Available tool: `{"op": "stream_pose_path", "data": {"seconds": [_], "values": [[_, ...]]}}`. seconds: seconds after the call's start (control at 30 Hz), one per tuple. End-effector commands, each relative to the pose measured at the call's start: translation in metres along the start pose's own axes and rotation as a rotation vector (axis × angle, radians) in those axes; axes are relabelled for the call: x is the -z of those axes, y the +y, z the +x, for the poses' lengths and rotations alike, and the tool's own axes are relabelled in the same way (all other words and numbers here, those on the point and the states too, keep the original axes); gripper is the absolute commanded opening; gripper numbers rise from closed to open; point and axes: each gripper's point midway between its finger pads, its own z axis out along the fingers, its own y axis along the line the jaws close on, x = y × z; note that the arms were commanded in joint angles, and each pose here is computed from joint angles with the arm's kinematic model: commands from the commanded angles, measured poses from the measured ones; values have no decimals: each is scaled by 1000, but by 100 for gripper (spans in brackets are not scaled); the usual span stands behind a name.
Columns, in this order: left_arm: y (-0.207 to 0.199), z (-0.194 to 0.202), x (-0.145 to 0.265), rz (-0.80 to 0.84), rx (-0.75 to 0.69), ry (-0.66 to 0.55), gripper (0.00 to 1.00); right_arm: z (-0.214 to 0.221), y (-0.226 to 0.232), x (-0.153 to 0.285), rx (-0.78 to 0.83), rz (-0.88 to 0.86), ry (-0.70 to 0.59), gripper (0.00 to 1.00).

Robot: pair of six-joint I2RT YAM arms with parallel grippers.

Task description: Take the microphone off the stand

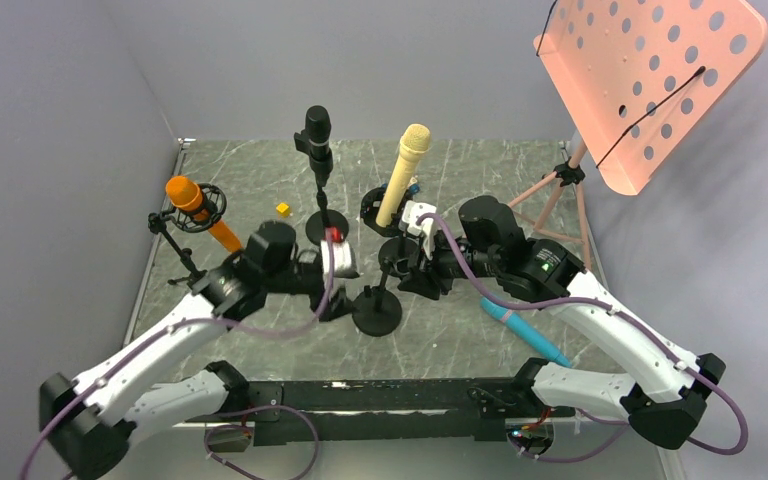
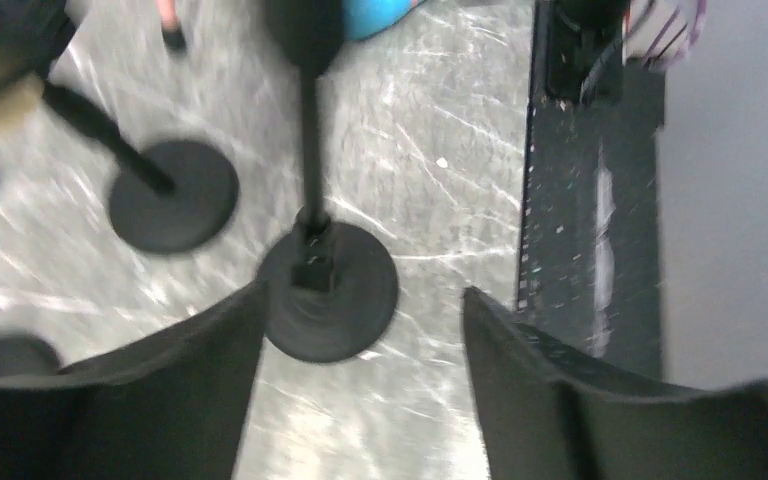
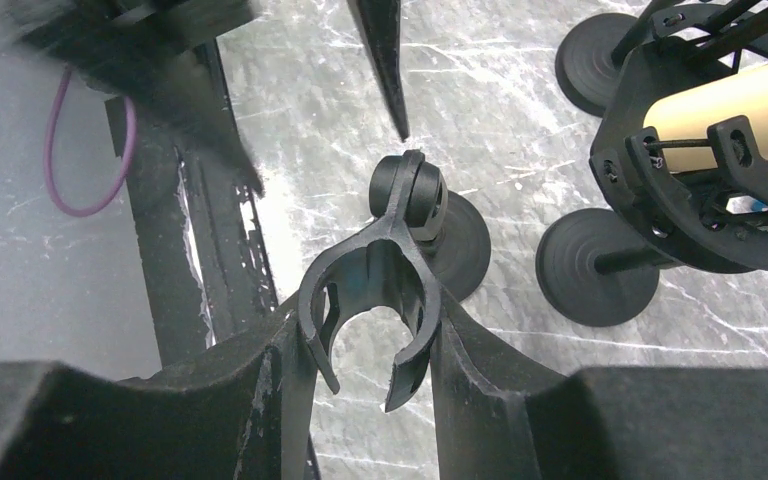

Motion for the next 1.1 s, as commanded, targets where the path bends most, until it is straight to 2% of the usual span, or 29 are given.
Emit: {"op": "stream_pose_path", "data": {"seconds": [0.0, 0.03, 0.13, 0.23, 0.43, 0.63, 0.9, 1.07], "values": [[24, 11, -1, -213, -495, 92, 96, -18, -5, 6, 45, 32, -76, 2], [33, 12, -3, -255, -510, 106, 99, -18, -5, 5, 42, 30, -75, 2], [51, 6, -6, -350, -590, 92, 99, -20, -5, 5, 38, 30, -77, 2], [52, 1, -15, -354, -714, 69, 99, -20, -5, 6, 40, 34, -75, 2], [39, 15, -31, -308, -801, 101, 93, -21, -7, 5, 39, 37, -72, 2], [38, 16, -40, -352, -858, 108, 87, -22, -8, 3, 37, 40, -78, 2], [40, 15, -43, -370, -791, 118, 69, -21, -8, 3, 35, 42, -78, 2], [35, 21, -39, -321, -727, 188, 52, -23, -7, 4, 41, 38, -75, 2]]}}
